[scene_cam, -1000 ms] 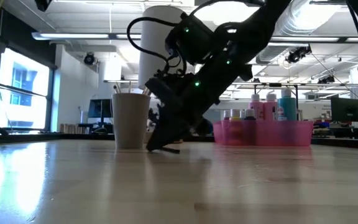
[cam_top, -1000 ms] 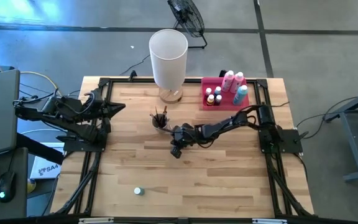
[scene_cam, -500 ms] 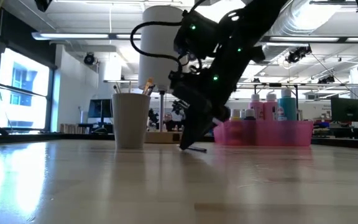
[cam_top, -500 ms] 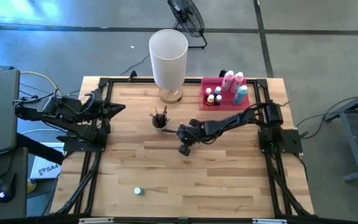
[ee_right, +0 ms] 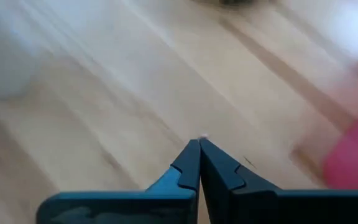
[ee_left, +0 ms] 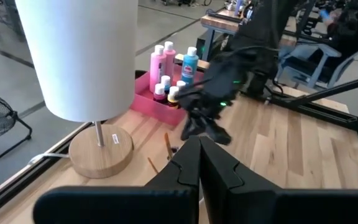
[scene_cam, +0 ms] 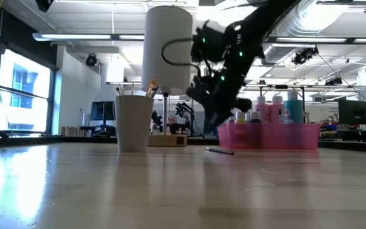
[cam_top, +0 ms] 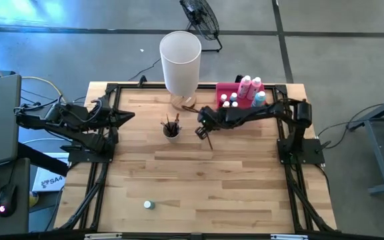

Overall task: Pick & Place Paint Supplies
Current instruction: Put the silver eyeshadow brush into the white cup

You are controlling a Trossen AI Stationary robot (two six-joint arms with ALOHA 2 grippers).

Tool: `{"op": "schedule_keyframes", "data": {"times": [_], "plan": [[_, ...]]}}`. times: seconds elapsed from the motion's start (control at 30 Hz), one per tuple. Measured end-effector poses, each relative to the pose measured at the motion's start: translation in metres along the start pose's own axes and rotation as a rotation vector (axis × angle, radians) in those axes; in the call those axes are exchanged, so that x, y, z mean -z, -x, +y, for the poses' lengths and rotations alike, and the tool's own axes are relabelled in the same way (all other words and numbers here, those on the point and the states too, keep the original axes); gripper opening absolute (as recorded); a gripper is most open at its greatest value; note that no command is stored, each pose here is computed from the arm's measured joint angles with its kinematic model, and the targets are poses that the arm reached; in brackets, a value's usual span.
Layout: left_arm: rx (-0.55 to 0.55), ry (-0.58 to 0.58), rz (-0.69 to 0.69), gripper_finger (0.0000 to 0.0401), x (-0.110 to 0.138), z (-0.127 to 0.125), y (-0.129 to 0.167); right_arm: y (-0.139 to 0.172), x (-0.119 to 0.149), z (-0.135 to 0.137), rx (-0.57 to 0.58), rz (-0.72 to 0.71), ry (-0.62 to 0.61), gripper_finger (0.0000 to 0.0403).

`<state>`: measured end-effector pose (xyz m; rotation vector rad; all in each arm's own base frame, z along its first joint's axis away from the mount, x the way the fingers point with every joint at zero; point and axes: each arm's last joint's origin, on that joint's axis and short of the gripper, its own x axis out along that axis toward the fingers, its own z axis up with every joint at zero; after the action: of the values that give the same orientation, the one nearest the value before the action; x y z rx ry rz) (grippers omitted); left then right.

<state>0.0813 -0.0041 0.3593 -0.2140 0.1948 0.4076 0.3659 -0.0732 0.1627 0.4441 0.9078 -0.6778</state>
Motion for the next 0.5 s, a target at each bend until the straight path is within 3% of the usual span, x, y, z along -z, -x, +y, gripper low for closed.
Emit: {"op": "schedule_keyframes", "data": {"times": [0.27,0.5], "plan": [[0.018,-0.007,0.021,0.0,0.002,0.0,0.0,-0.021,0.014,-0.035,-0.023,0.104,-0.116,0.0002],[0.018,-0.007,0.021,0.0,0.002,0.0,0.0,-0.02,0.022,-0.03,-0.034,0.124,-0.1,0.0002]]}}
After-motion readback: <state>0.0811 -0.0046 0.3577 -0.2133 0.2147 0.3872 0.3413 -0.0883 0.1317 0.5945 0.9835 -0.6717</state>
